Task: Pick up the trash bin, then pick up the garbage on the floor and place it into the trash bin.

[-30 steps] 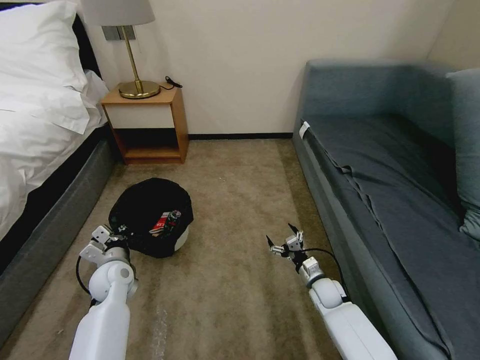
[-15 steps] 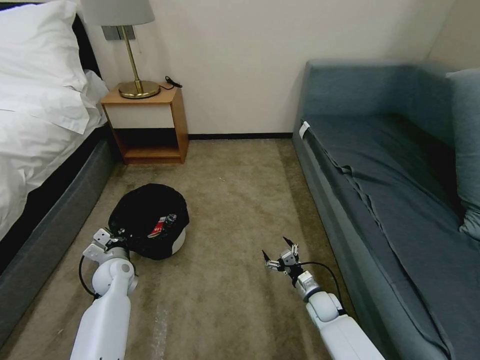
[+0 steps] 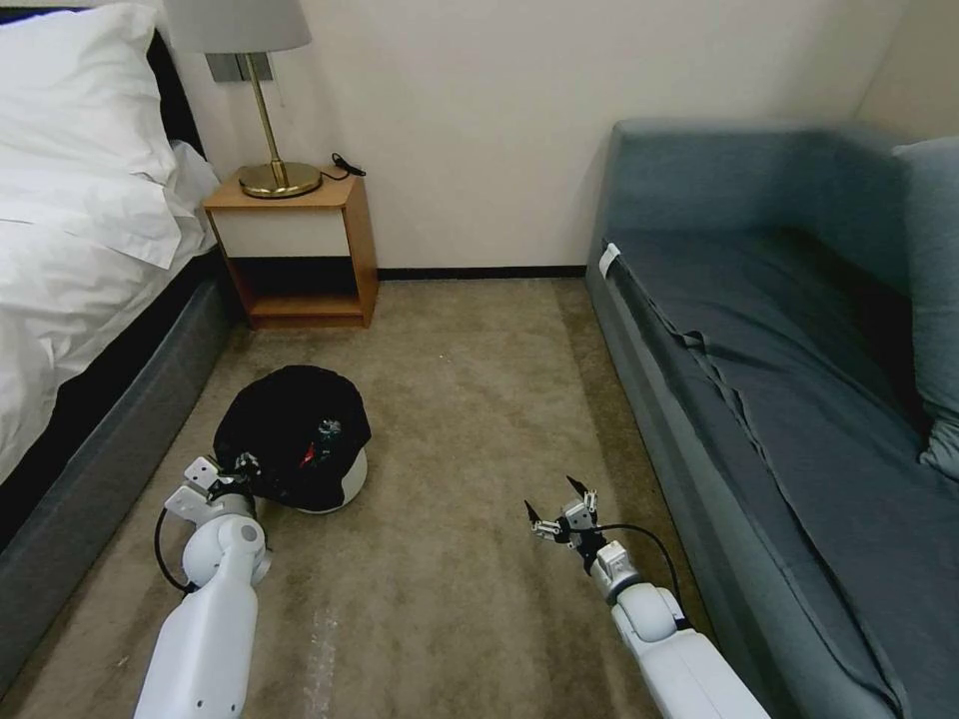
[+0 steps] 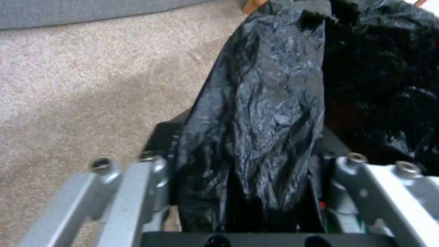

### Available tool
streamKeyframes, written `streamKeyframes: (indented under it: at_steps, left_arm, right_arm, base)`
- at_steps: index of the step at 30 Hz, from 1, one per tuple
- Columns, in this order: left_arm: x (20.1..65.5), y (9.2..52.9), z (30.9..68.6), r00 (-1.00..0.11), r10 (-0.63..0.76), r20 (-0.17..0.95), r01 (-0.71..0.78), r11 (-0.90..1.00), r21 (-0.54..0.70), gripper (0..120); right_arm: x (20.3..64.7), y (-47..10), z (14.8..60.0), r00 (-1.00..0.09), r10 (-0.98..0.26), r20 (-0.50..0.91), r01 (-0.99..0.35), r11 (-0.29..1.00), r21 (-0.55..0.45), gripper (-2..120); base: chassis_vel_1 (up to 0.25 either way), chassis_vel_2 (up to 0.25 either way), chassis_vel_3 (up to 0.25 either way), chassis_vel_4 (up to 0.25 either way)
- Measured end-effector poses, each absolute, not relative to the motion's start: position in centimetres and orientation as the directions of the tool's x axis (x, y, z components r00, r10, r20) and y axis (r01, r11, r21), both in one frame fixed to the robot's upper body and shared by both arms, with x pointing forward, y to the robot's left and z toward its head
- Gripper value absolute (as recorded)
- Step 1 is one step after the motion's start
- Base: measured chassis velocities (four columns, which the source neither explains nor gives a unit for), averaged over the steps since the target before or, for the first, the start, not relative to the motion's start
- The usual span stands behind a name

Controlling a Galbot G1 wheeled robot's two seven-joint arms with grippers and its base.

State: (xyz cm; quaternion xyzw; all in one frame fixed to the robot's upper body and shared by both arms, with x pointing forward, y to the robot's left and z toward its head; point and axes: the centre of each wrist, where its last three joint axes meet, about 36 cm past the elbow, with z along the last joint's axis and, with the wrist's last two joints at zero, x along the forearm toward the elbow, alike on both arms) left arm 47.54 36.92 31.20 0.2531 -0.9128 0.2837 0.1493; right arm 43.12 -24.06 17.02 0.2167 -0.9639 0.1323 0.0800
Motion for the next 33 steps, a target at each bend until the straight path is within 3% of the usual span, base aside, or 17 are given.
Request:
streamKeyframes:
  at_steps: [11,21,33]
  left_arm:
    - [45.4,37.7,33.9,-0.853,-0.392,0.345,-0.507,0.781,-0.365,98]
    - [43.1,37.9,35.6,-0.86,-0.419,0.291,-0.495,0.824,-0.274,100]
    - [39.8,36.9,38.0,-0.909,-0.391,0.144,-0.406,0.908,-0.098,100]
  right_arm:
    - [43.4,-23.3,19.0,-0.903,-0.387,0.185,-0.419,0.889,-0.186,100]
    - [42.7,-22.1,21.4,-0.921,-0.361,0.143,-0.381,0.913,-0.147,100]
    - [40.4,-20.6,24.6,-0.944,-0.296,0.145,-0.296,0.955,0.018,100]
  base:
    - [0.0,0.0,0.0,0.0]
    - [0.0,0.0,0.0,0.0]
    - [0.0,0.0,0.0,0.0]
